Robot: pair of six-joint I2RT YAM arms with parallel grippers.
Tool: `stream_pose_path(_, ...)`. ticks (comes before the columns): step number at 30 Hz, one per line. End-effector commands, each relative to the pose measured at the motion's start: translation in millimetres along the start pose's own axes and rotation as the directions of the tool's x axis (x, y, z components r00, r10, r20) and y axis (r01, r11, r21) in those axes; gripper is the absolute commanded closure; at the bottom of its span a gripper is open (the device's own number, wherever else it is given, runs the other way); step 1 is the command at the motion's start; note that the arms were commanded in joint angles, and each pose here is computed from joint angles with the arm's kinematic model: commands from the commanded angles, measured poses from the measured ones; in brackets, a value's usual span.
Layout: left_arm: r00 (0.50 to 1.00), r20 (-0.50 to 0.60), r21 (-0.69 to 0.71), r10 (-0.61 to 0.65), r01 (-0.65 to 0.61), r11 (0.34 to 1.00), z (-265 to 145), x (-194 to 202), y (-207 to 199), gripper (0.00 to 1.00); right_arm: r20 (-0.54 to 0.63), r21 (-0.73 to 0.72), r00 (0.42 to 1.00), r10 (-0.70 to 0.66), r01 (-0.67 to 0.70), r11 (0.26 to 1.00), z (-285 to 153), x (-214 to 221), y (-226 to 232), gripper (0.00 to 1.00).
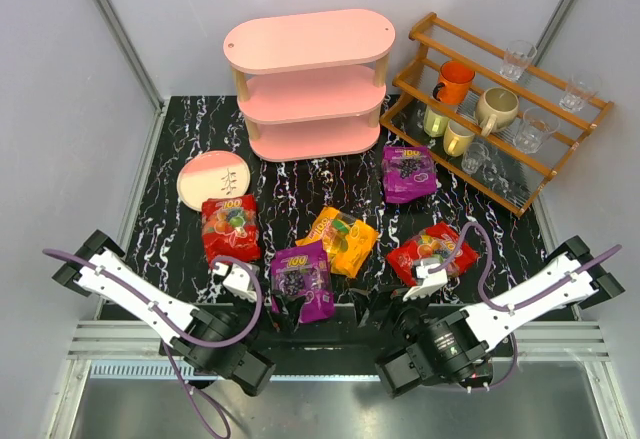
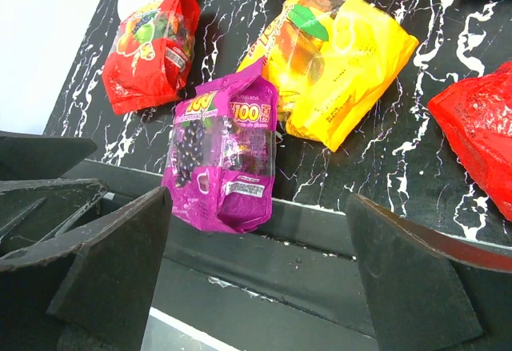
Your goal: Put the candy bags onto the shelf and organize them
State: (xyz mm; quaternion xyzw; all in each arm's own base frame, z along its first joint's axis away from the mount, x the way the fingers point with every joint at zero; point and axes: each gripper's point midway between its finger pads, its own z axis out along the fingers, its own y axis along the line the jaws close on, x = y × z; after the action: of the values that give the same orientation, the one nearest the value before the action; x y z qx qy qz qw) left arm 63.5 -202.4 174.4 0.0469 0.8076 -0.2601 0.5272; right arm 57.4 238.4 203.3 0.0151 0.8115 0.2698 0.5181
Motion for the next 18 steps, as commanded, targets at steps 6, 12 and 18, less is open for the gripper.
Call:
stream_pose_path(6,0.997,0.059,0.048,-0.049,0.046,0.998,-5,-17,10,0.01,0.082,0.051,0.971,-0.226,0.222,0.974,1,-32,-37,0.0)
stream_pose_path(12,0.998,0.06,0.049,-0.025,0.022,0.999,-6,-18,7,0.01,0.098,0.046,0.968,-0.233,0.229,0.972,1,-33,-34,0.0)
stream_pose_path(18,0.987,0.063,0.053,0.147,-0.15,0.987,1,-22,-20,0.01,0.101,0.036,0.934,-0.344,0.342,0.939,-1,-36,-20,0.0)
